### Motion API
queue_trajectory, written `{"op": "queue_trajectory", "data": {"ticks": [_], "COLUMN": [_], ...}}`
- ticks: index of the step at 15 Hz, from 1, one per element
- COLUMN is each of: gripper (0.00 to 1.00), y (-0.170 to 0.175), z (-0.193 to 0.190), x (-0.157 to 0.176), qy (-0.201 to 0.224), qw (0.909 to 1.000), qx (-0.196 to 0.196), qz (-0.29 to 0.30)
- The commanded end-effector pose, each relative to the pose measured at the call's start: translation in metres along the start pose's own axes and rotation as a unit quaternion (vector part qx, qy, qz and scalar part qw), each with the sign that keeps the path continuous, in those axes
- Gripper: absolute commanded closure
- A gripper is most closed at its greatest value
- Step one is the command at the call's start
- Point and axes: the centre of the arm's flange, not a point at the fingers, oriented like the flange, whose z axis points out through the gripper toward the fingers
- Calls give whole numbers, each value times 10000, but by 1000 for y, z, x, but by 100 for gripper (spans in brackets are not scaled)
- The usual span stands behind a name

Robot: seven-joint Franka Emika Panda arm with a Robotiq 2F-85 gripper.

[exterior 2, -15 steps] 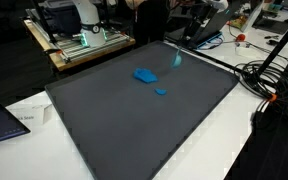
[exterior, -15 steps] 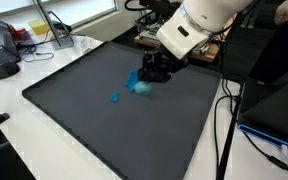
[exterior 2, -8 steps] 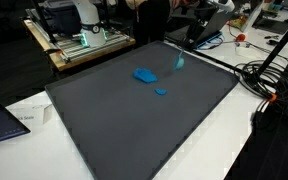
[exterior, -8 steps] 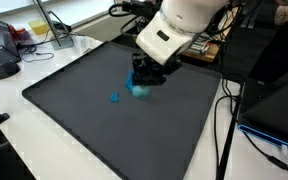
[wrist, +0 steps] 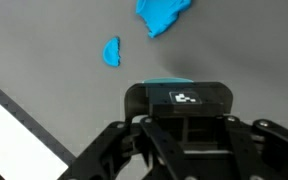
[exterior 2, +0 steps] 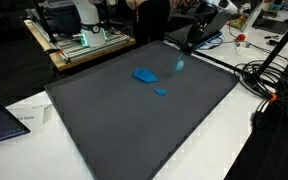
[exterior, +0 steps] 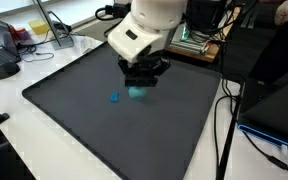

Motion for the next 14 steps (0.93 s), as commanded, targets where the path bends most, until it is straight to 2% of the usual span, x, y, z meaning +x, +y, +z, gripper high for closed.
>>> {"op": "queue_trajectory", "data": {"ticks": [1, 7, 11, 14], "gripper": [79, 79, 79, 79], "y": [21, 40, 41, 37], "z": [-6, -11, -22, -31], "x": [-7, -22, -47, -72], "qy": [261, 610, 616, 721], "qw": [9989, 9958, 9942, 9909], "qx": [358, 511, 602, 829], "qz": [150, 455, 644, 781]}}
